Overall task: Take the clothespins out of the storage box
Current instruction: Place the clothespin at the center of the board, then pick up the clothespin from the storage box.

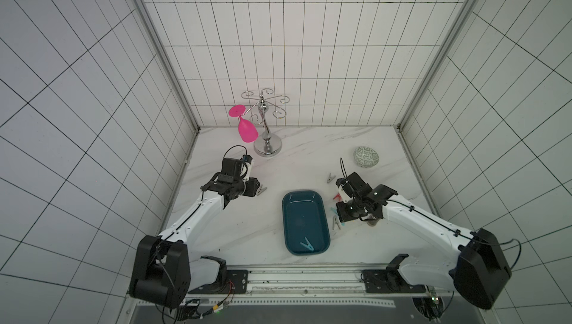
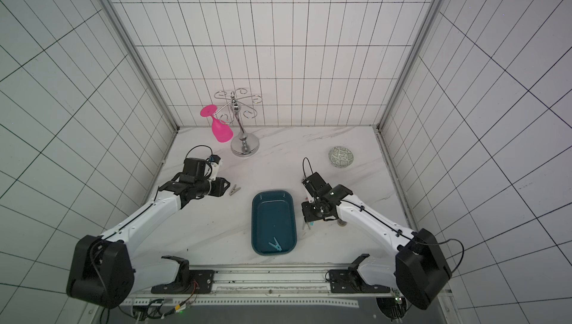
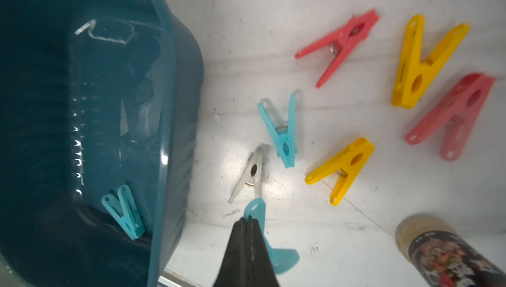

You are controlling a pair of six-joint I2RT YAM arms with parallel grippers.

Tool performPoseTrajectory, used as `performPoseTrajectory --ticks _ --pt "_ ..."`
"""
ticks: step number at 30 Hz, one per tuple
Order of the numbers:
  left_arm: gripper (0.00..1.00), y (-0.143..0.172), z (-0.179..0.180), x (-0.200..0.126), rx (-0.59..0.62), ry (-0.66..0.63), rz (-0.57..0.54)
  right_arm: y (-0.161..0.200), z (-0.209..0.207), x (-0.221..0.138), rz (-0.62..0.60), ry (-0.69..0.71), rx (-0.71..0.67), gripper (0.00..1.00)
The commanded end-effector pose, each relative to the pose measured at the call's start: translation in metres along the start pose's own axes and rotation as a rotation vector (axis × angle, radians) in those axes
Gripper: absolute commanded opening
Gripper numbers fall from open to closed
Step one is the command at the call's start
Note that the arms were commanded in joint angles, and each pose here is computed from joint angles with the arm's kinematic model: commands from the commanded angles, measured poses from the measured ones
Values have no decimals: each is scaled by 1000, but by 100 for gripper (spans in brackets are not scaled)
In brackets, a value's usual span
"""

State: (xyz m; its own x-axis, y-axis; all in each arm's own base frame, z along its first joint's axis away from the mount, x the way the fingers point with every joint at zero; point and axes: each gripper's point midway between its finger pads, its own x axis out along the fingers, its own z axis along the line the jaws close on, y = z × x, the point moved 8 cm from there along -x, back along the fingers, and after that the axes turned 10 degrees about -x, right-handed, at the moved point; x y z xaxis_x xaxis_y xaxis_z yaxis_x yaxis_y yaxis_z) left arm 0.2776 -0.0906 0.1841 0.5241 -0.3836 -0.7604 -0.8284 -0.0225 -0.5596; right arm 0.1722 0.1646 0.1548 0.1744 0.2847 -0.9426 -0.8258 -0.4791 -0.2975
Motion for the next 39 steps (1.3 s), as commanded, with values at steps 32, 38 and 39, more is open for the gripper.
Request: performPoseTrajectory --ticks 32,38,39 --pt "42 80 -157 2 1267 847 318 16 -11 -33 -247 -32 13 43" --pt "41 101 -163 19 1524 886 296 26 -10 -48 -341 -50 8 45" --pt "41 104 -164 23 1551 888 297 27 -10 -50 -352 -53 13 45"
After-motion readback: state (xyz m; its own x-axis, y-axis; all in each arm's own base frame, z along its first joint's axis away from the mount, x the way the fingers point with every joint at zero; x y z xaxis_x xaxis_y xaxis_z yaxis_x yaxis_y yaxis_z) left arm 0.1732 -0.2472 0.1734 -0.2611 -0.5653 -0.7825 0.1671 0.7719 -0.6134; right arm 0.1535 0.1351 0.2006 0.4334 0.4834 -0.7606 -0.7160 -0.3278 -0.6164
